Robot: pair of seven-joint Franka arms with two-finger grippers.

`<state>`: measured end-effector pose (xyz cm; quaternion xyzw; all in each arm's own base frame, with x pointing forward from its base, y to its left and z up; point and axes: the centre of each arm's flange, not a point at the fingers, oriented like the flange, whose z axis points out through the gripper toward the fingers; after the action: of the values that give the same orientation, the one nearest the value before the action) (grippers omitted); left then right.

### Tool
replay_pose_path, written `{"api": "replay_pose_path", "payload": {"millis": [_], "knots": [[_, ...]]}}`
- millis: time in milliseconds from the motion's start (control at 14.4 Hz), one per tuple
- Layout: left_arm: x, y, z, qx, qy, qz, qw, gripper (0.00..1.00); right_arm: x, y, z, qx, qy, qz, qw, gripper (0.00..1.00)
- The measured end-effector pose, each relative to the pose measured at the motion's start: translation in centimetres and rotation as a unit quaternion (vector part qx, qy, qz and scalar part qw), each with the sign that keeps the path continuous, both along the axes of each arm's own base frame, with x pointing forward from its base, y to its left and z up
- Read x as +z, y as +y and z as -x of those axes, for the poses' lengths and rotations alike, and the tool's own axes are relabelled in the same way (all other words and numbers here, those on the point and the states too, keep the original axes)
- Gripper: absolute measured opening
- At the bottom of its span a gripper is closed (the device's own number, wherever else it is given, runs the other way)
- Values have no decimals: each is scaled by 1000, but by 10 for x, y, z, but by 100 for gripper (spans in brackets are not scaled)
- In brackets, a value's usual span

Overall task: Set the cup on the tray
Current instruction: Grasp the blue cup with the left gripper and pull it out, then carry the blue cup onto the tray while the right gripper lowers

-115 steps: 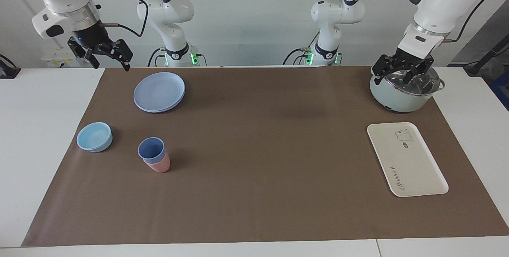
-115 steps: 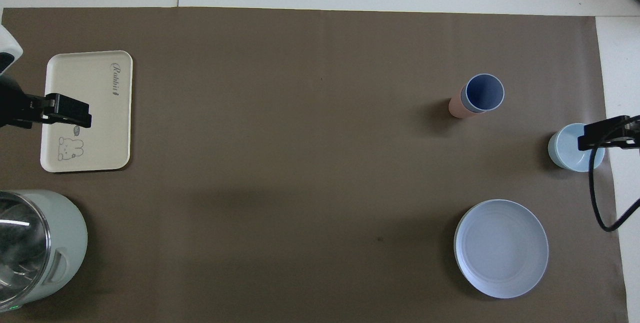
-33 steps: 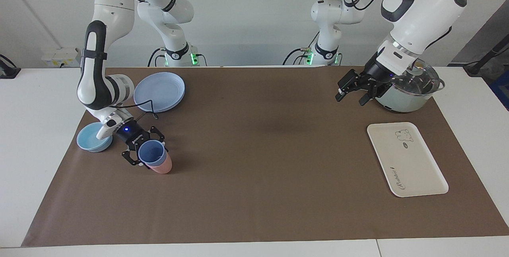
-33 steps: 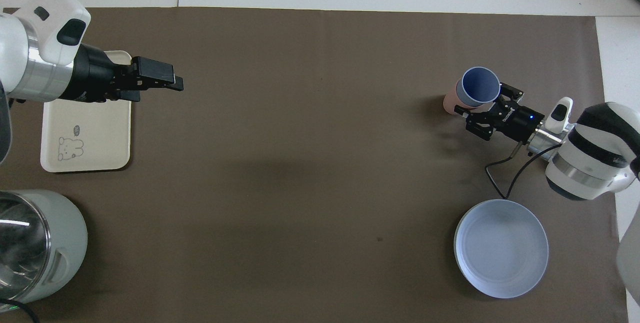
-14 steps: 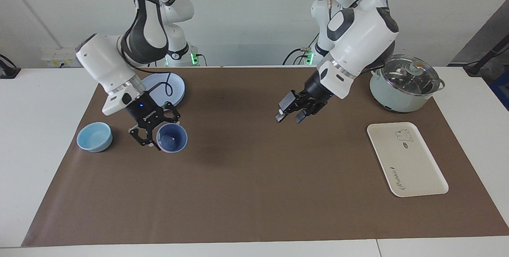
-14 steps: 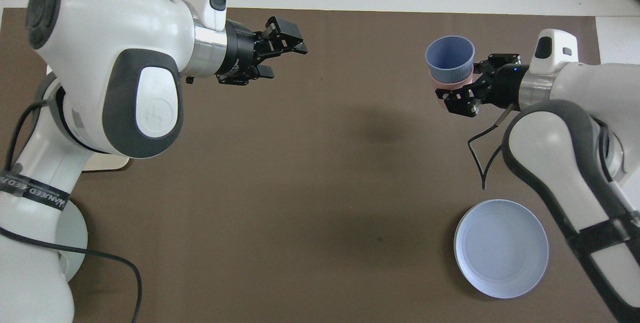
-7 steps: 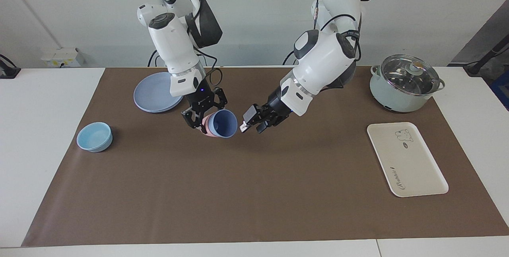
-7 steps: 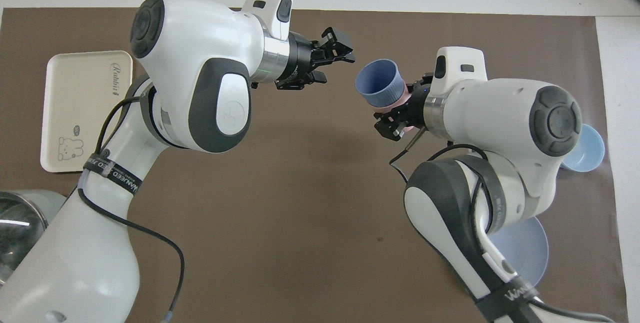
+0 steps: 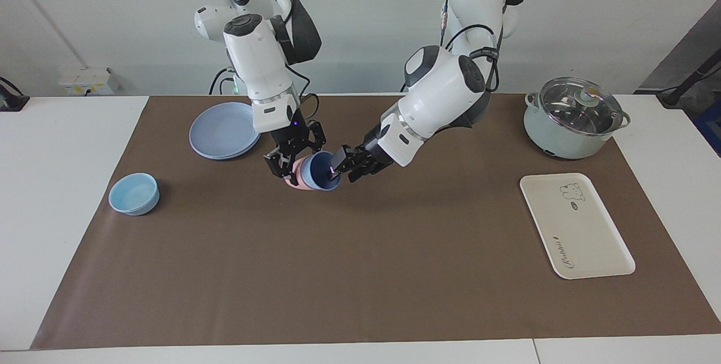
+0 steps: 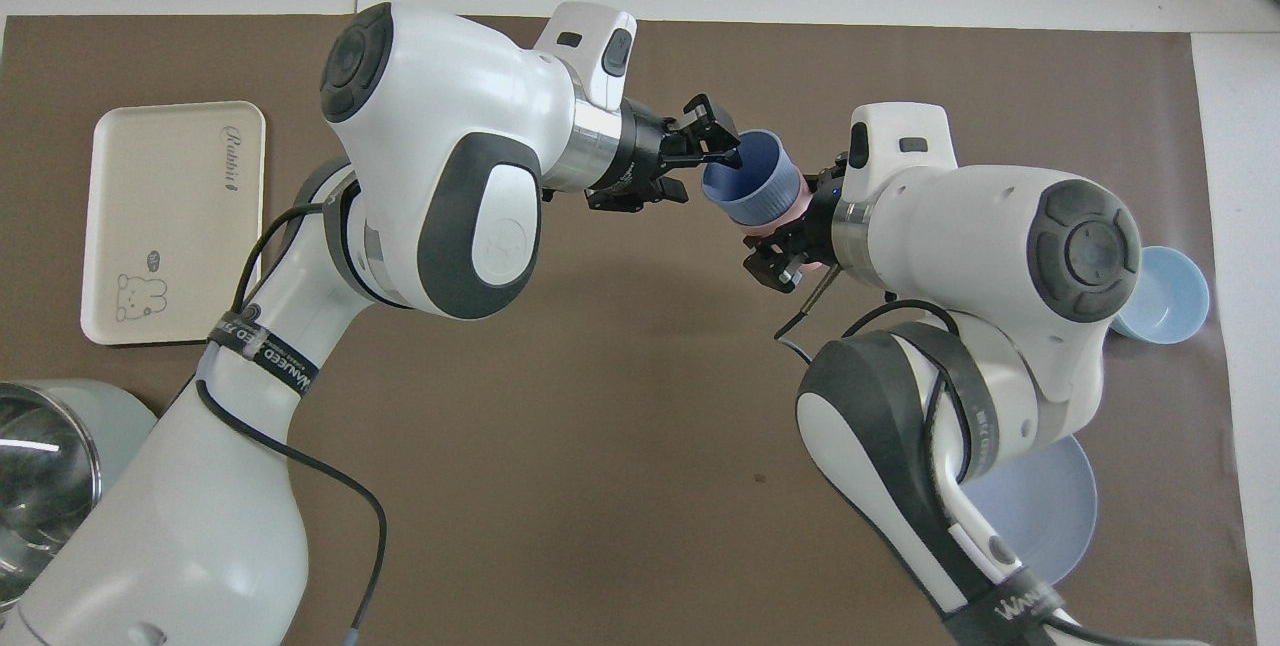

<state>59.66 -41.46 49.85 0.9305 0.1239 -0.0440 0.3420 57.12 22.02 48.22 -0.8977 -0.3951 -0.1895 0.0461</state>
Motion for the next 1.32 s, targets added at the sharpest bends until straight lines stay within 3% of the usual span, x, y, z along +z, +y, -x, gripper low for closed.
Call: {"api": "replay_pose_path", "payload": {"millis": [139, 347, 694, 903, 1111, 1319], "knots": [[-2, -8, 7, -10, 7, -2, 1000, 50, 0, 0, 0, 0, 0, 0, 1000, 82], [-3, -8, 7, -11, 11, -3, 1000, 11, 0, -1, 0, 0, 1, 1, 1000, 82], [2, 5, 0, -8, 28, 3, 1000, 8, 0, 2, 2, 3, 3, 1, 1000, 82], [26, 41, -19, 12, 26, 0, 1000, 7, -1, 4, 2, 4, 3, 1, 1000, 82], [66, 120, -40, 42, -11, -61, 997, 7, 0, -1, 1, 0, 3, 2, 1000, 82], [107, 204, -43, 76, -56, -149, 984, 7, 1, -13, -4, -13, 1, 0, 1000, 82]]}}
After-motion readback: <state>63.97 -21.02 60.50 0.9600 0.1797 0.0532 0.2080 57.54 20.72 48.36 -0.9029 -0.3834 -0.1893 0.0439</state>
